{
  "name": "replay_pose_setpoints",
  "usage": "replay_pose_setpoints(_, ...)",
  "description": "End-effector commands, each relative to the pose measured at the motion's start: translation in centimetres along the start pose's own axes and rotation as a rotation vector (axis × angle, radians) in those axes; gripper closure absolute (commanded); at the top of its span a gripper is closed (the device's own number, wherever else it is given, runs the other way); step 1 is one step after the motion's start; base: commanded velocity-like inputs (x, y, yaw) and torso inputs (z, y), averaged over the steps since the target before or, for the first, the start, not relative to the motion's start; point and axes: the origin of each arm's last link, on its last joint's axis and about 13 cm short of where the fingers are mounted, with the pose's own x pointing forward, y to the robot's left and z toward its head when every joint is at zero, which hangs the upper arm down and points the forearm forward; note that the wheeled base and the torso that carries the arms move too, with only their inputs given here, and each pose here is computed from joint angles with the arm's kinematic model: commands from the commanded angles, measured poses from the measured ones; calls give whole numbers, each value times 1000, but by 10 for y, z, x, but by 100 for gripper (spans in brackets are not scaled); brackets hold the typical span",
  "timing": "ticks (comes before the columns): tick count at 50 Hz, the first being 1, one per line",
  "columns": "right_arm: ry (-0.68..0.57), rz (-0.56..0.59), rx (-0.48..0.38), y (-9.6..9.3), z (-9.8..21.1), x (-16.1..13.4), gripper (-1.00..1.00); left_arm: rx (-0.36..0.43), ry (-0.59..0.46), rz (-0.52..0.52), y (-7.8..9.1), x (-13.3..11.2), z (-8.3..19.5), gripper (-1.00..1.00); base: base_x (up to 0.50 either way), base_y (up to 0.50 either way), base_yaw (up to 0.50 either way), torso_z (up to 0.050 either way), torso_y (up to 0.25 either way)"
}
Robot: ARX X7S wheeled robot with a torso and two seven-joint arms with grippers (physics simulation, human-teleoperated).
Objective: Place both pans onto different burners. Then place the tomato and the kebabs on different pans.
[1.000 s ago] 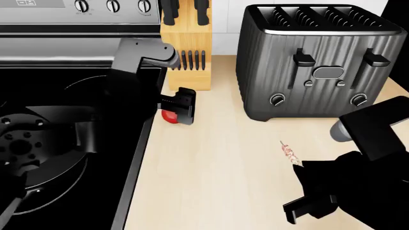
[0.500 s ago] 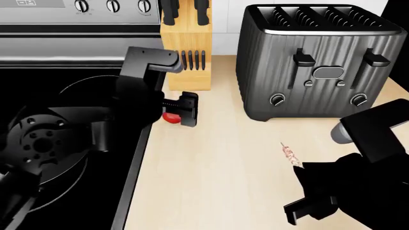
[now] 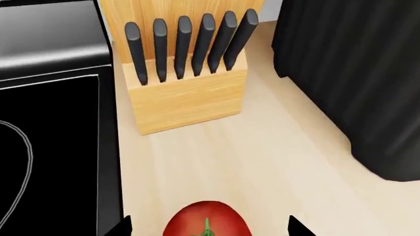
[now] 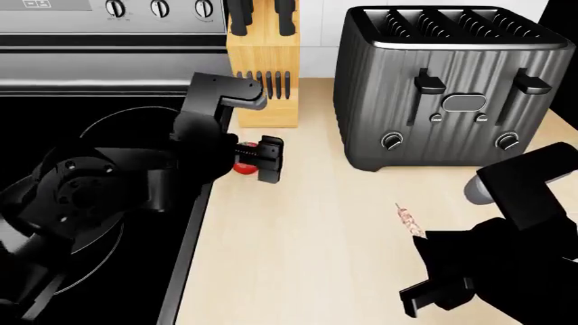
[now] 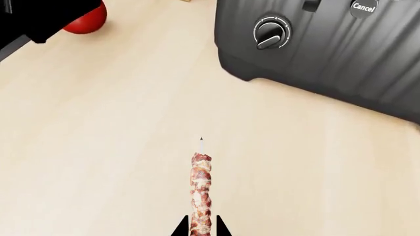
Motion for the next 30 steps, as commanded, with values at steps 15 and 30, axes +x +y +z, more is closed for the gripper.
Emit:
replay_pose_setpoints(15, -12, -3, 1, -2, -2, 0, 100, 42, 30, -2, -8, 10, 1, -100, 0, 0, 0, 0, 0)
replay_pose_setpoints(30, -10, -6, 1, -2, -3, 0, 100, 58, 59, 24, -9, 11, -2, -100, 0, 0, 0, 0, 0)
